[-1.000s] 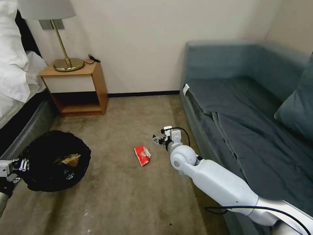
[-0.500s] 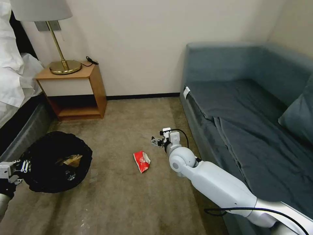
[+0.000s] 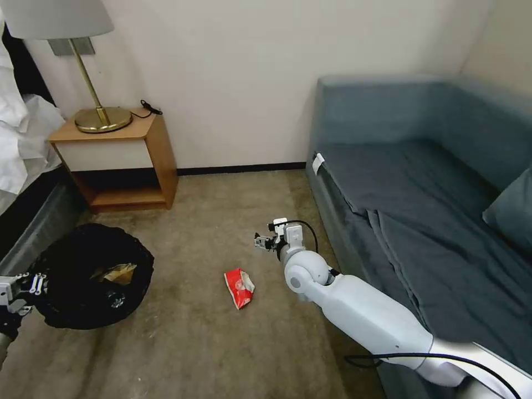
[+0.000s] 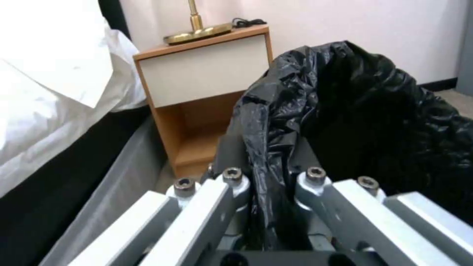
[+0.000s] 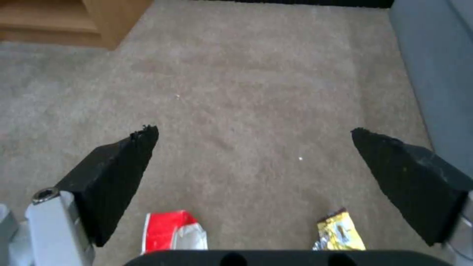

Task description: Pick up the trash bin, then pick up the garbage on the floor and place it into the trash bin.

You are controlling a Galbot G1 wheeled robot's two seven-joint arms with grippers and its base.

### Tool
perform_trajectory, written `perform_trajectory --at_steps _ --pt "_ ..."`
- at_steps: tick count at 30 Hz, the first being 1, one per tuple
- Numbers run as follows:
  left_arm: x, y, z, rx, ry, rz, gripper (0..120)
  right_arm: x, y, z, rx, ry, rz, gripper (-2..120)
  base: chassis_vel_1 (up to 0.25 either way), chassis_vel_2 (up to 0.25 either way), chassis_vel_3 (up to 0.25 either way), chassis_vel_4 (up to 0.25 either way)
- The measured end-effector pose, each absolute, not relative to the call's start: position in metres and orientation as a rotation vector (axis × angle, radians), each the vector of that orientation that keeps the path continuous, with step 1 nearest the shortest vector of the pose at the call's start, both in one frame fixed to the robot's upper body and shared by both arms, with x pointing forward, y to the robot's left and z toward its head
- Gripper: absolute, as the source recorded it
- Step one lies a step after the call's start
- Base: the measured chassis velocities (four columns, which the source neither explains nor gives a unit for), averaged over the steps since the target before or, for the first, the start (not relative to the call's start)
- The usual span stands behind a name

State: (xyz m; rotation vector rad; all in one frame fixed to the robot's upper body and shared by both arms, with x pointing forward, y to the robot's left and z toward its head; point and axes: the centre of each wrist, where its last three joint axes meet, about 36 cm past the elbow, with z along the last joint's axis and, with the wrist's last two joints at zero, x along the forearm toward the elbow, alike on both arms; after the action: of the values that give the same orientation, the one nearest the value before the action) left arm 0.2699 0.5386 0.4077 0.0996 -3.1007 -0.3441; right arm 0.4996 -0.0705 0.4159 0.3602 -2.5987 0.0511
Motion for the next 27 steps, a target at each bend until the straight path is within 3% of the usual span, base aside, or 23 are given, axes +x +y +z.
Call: perform_trajectory --at_steps 27 --pt "0.261 0.541 0.401 0.126 -3.090 -0.328 7 0.490 -0.052 0.396 0.351 -2.565 0.056 100 -0.068 0.071 0.067 -0.066"
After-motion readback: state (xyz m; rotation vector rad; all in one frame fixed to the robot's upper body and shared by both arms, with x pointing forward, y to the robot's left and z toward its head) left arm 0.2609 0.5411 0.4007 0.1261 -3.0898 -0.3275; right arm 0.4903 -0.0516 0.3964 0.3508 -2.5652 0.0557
